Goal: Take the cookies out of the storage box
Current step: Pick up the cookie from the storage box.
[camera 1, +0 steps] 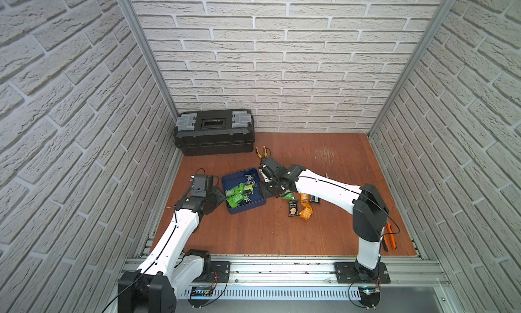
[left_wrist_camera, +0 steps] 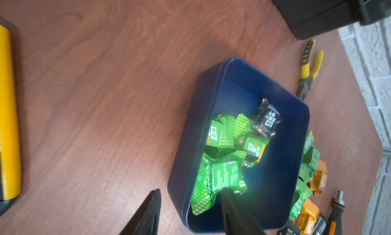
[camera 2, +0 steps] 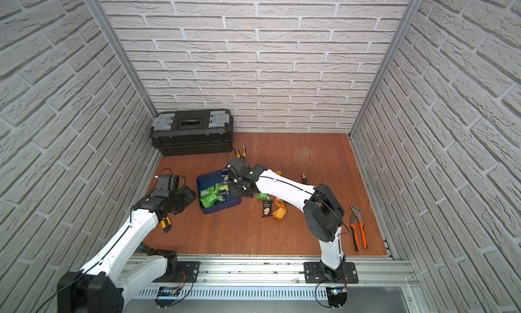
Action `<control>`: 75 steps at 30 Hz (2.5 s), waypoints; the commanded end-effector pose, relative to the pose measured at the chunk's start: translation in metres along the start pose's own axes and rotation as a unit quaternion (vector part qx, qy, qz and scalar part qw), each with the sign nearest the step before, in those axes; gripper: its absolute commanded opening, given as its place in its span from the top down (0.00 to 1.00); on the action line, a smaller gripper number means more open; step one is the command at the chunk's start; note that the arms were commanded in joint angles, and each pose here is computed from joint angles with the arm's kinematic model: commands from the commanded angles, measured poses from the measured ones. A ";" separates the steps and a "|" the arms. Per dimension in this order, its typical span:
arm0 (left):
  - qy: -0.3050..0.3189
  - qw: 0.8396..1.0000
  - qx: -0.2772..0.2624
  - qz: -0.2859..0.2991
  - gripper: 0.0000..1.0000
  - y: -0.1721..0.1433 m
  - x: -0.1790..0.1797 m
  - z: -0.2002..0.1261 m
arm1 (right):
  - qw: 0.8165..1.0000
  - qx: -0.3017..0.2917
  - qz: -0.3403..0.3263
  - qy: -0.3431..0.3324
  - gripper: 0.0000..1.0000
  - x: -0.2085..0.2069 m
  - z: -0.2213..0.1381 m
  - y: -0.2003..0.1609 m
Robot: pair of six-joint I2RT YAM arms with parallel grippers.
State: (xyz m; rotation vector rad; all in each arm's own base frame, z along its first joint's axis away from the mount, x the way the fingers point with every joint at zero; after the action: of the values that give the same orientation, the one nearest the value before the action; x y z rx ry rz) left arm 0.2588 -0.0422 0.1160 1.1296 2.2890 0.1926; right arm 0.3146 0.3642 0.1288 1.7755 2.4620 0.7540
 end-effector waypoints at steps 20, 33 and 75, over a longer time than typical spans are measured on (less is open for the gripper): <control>-0.008 0.999 0.015 -0.035 0.55 -0.012 0.006 0.016 | 0.990 0.081 0.038 0.109 0.42 0.066 0.095 0.016; -0.005 0.998 0.026 -0.048 0.66 -0.020 0.013 0.026 | 0.985 0.091 0.056 0.133 0.56 0.076 0.104 0.017; -0.019 1.000 -0.012 -0.006 0.69 0.000 -0.003 0.002 | 0.992 0.008 0.076 0.103 0.98 0.048 0.037 0.050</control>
State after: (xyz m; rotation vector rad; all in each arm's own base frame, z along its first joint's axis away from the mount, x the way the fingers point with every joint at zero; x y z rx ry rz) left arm 0.2587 -0.0463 0.1054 1.0743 2.2842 0.1537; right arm 0.3454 0.4361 0.1007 2.0352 2.5344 0.8783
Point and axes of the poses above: each gripper's point midway between its finger pads, its own z axis out along the fingers, its own x axis along the line the jaws close on, y = z × x, the point moved 1 cm from there along -z, back along the fingers, and after that the axes turned 2 degrees about z, right-handed, at the moved point
